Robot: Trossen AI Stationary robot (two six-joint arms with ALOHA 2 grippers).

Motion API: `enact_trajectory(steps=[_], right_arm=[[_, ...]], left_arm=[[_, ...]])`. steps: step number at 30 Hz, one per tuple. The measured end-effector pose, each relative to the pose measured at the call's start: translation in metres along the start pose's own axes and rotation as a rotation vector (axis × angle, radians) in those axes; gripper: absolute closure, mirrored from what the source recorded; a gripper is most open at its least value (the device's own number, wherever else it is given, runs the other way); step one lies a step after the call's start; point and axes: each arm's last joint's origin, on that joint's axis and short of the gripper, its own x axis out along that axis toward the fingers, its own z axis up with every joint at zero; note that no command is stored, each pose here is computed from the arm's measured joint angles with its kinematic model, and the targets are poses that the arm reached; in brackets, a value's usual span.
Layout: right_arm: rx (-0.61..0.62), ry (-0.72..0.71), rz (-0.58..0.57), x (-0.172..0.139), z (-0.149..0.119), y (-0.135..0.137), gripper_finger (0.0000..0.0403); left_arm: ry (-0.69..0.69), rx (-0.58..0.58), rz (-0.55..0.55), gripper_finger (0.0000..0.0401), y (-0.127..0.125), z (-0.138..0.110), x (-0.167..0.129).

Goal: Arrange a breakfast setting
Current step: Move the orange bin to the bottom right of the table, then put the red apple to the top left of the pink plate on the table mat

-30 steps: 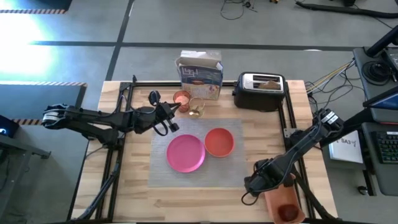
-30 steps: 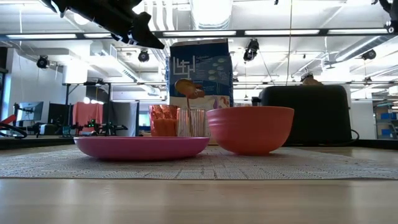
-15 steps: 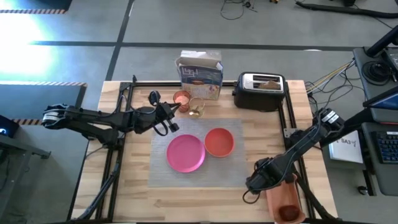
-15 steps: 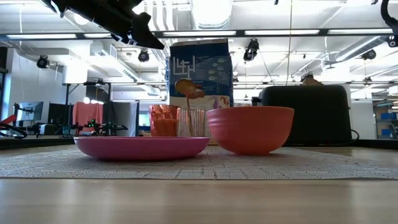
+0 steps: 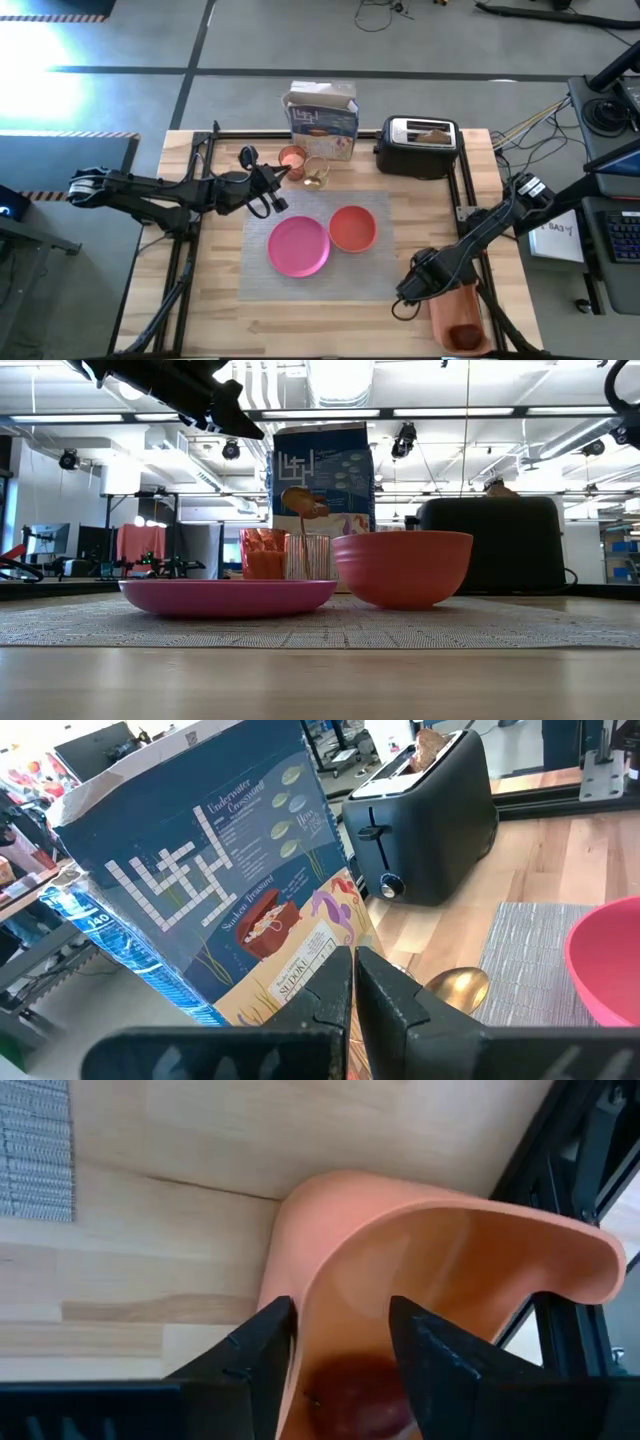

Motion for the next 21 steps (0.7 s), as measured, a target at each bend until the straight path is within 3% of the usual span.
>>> enact_trajectory(steps=[21], right_arm=[[-0.006,0.071,0.14,-0.029,-0.017,0.013,0.0234]], left_arm=[[0.007,0.006,-0.002,0.0401,0.0,-0.001,0.0]])
